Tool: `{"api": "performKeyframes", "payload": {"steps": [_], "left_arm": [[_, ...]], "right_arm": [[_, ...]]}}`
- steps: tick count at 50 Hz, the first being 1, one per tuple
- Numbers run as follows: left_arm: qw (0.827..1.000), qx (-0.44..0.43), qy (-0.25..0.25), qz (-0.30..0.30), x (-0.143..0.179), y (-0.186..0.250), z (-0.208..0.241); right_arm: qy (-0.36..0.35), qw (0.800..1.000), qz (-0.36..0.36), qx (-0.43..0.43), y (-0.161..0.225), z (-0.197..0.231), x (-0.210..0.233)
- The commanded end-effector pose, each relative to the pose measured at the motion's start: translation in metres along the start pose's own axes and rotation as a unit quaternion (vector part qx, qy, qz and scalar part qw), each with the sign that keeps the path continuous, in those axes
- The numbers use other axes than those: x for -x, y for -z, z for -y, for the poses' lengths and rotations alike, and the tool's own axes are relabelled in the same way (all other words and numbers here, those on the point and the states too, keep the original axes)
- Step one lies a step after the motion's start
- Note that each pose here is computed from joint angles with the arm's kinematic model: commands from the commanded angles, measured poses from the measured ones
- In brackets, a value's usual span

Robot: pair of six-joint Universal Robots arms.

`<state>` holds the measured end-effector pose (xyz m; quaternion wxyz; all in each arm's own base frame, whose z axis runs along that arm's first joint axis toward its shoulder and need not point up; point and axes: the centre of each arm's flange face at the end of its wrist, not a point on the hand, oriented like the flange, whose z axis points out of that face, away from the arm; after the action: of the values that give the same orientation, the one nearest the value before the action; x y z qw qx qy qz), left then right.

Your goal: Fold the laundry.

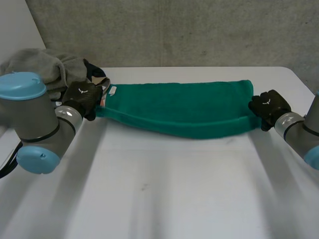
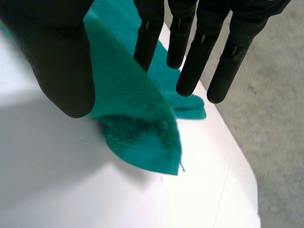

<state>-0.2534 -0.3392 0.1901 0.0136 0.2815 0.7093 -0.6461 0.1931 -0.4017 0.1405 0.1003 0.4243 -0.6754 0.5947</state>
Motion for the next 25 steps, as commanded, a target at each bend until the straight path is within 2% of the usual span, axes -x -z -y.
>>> {"api": "performKeyframes", "payload": {"steps": [1, 6, 18, 25], "left_arm": [[1.0, 0.001, 0.002, -0.003, 0.003, 0.005, 0.0], [1.0, 0.004, 0.004, 0.002, 0.008, 0.003, -0.002], [1.0, 0.003, 0.005, 0.003, 0.01, 0.003, -0.002], [0.999, 0.03, 0.005, -0.011, 0.01, 0.019, 0.0]], "right_arm": [[0.054, 0.997, 0.044, -0.04, -0.012, -0.006, 0.005], [0.076, 0.995, 0.053, -0.046, -0.02, -0.012, 0.008], [0.078, 0.994, 0.053, -0.047, -0.026, -0.016, 0.004], [0.033, 0.995, 0.09, 0.024, 0.01, -0.008, -0.028]]}}
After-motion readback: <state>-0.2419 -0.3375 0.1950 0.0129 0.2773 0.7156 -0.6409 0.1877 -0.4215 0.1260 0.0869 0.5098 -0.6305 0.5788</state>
